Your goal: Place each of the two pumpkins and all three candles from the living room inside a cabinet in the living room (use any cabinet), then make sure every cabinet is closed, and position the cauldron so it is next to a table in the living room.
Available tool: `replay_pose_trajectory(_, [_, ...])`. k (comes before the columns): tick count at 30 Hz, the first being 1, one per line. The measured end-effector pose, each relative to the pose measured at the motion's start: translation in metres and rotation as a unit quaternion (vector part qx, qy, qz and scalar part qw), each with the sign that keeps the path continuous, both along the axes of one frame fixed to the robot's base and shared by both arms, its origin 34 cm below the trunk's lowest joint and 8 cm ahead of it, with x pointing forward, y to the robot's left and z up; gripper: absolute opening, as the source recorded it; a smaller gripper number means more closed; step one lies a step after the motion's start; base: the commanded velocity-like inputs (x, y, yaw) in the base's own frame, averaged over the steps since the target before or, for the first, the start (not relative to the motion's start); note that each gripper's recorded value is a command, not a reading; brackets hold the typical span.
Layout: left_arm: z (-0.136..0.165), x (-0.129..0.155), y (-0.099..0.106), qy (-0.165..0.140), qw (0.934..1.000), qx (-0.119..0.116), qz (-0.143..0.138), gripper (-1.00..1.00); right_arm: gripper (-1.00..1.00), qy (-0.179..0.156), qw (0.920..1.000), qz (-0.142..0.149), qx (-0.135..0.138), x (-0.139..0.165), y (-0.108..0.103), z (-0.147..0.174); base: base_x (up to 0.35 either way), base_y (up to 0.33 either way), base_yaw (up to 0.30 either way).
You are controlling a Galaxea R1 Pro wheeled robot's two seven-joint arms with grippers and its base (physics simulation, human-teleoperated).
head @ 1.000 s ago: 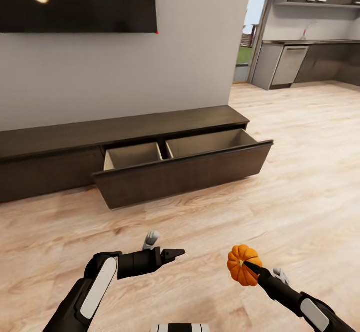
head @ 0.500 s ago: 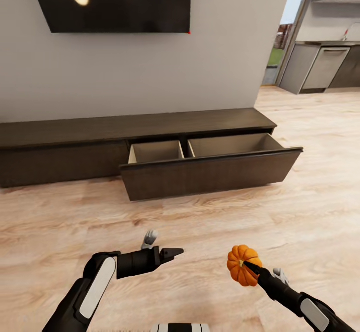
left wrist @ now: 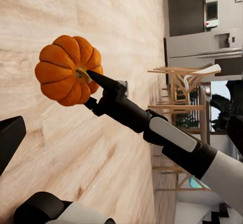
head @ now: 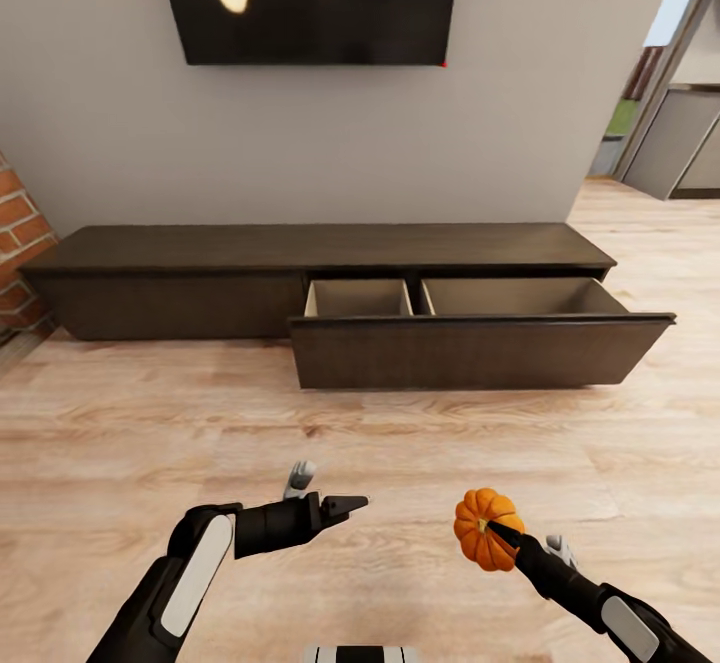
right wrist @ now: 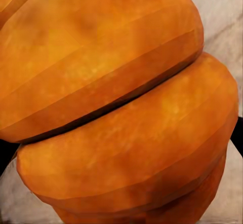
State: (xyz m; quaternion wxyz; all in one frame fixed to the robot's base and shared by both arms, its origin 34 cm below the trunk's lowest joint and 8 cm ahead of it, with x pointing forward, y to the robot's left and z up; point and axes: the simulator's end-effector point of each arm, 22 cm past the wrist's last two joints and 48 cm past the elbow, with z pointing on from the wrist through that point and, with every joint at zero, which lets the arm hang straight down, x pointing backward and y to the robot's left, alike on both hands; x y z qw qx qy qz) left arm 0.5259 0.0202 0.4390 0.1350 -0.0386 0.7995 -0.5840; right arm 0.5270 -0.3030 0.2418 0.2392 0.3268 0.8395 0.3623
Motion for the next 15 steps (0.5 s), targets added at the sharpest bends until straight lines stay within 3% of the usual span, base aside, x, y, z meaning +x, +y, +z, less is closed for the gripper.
replay_pose_trajectory(5, [0.0005, 0.0002, 0.0003, -0.001, 1.0, 0.001, 0.0, 1.0, -1.0, 0.003, 1.0, 0.001, -0.003, -0.001, -0.0004, -0.0014, -0.22, 0.071, 0.29])
replay_pose_trajectory(11, [0.0022, 0.0002, -0.0007, 0.0, 1.0, -0.005, 0.001, 1.0, -1.0, 0.003, 1.0, 0.001, -0.004, -0.0011, -0.0003, -0.0016, -0.024, 0.008, 0.29])
replay_pose_trajectory(15, [0.009, 0.0024, -0.0014, 0.002, 0.9998, -0.021, 0.006, 1.0, -1.0, 0.002, 1.0, 0.0, -0.004, -0.0005, -0.001, -0.0011, -0.002, 0.001, 0.29])
